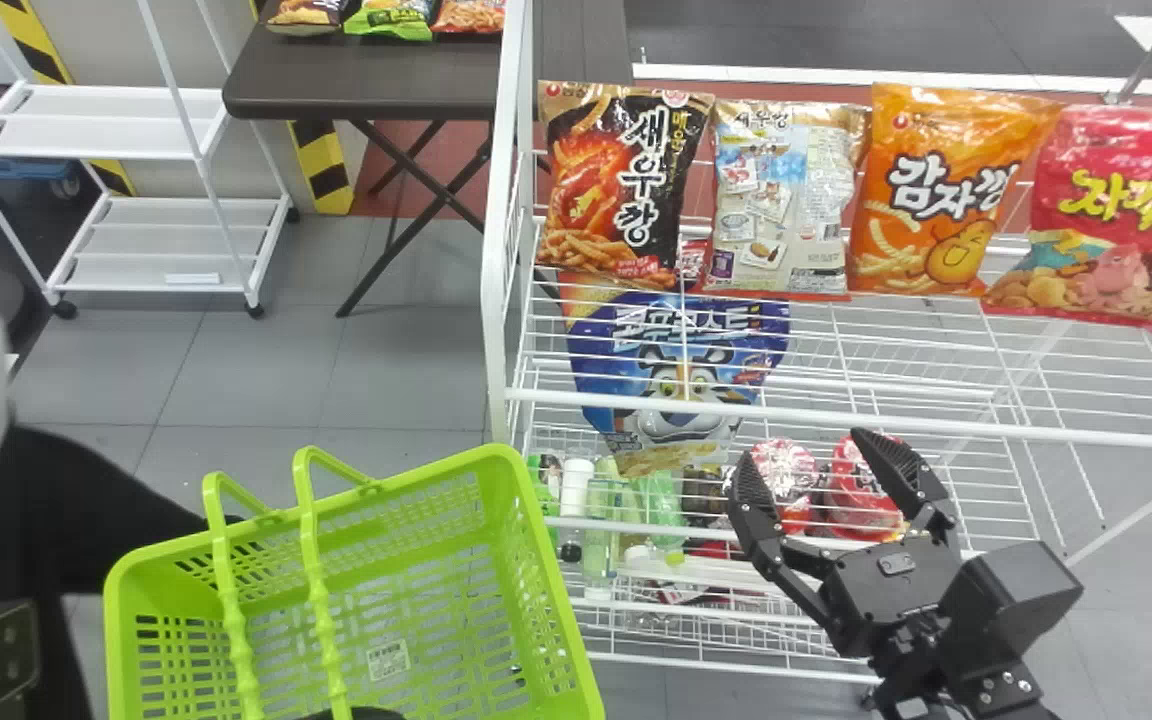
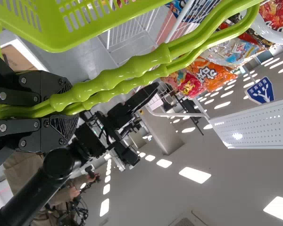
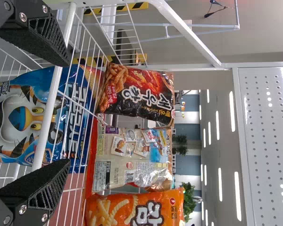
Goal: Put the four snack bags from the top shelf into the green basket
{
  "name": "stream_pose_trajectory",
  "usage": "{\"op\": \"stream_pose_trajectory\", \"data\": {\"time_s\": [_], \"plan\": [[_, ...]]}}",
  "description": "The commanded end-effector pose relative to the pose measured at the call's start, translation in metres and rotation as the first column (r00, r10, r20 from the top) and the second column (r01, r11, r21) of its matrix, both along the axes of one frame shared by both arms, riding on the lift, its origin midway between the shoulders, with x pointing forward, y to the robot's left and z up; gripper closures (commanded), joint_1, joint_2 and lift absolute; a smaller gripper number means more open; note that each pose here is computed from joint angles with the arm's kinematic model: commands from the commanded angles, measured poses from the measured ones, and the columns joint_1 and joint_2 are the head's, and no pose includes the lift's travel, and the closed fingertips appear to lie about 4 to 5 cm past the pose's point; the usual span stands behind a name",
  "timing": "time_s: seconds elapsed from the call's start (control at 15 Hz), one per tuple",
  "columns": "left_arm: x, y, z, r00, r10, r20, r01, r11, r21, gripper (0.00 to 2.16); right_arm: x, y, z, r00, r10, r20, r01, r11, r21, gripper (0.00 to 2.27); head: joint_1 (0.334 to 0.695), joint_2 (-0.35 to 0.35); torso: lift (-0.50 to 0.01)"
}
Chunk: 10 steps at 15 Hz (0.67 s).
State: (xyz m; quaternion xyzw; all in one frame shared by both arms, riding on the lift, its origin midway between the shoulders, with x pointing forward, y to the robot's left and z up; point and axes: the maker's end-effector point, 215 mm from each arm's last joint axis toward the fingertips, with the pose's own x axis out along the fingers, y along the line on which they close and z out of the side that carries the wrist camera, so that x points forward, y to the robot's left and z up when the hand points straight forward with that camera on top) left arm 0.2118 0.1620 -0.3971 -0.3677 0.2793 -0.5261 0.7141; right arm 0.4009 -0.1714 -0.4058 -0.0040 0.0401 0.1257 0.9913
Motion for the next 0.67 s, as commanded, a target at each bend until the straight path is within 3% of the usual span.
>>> {"op": "stream_pose_trajectory", "data": {"time_s": [0.0, 0.6], "plan": [[-0.0036, -0.0004, 0.0025, 1.0, -0.007, 0.002, 0.007, 1.0, -0.005, 2.15, -0.0018, 0.0011, -0.0002, 1.0, 0.001, -0.002, -0.001, 1.0, 0.001, 0.09, 0.695, -0.02, 0.0], [-0.0027, 0.0012, 0.0027, 1.0, -0.011, 0.005, 0.011, 1.0, 0.002, 2.15, -0.0019, 0.0037, 0.0009, 1.0, 0.005, 0.001, -0.005, 1.0, 0.004, 0.09, 0.695, -0.011, 0.0]]}}
